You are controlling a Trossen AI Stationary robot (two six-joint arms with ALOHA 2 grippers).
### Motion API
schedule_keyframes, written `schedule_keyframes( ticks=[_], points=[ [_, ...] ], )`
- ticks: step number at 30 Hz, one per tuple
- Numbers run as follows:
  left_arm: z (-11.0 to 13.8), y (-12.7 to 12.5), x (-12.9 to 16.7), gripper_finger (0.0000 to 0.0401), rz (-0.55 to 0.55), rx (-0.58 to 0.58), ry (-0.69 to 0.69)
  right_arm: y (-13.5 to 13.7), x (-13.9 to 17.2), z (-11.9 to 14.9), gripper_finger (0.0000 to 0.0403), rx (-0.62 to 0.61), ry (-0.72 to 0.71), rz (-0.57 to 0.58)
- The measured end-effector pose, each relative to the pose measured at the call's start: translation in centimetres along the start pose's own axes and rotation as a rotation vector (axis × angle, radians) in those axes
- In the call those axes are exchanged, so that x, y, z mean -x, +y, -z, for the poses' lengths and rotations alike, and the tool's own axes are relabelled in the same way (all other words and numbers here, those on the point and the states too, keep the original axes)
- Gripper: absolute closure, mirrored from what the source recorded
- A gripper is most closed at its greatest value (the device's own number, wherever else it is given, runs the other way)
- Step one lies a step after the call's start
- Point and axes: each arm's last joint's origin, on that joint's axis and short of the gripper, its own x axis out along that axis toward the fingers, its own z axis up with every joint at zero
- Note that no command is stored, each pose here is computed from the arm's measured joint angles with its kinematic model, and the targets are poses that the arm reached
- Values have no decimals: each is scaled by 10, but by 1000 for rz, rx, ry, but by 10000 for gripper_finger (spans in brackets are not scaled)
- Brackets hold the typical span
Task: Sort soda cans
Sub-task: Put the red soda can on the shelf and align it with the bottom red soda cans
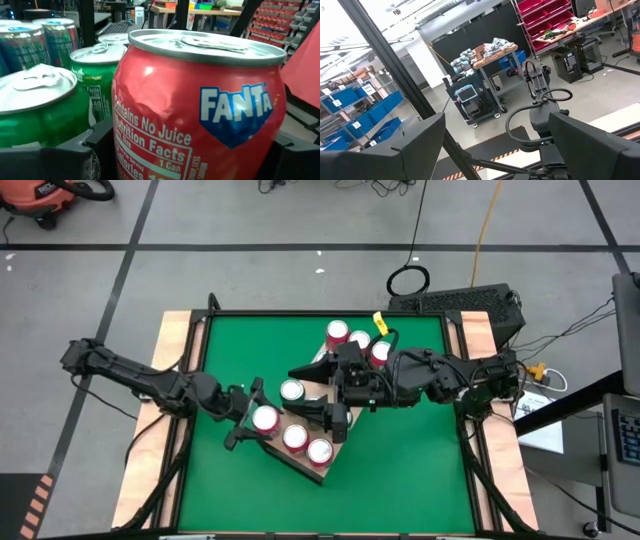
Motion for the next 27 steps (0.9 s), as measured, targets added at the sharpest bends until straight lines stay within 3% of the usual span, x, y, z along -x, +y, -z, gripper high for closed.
schedule_keyframes(
  ticks=[8,18,27],
  points=[
    [10,1,-7,106,1,-46,17,0,0,0,60,-14,1,0],
    [19,2,-6,106,1,-21,-27,0,0,0,60,-36,1,1],
    [28,3,-15,106,-1,-45,23,-4,-1,-2,60,-38,-6,12]
  ],
)
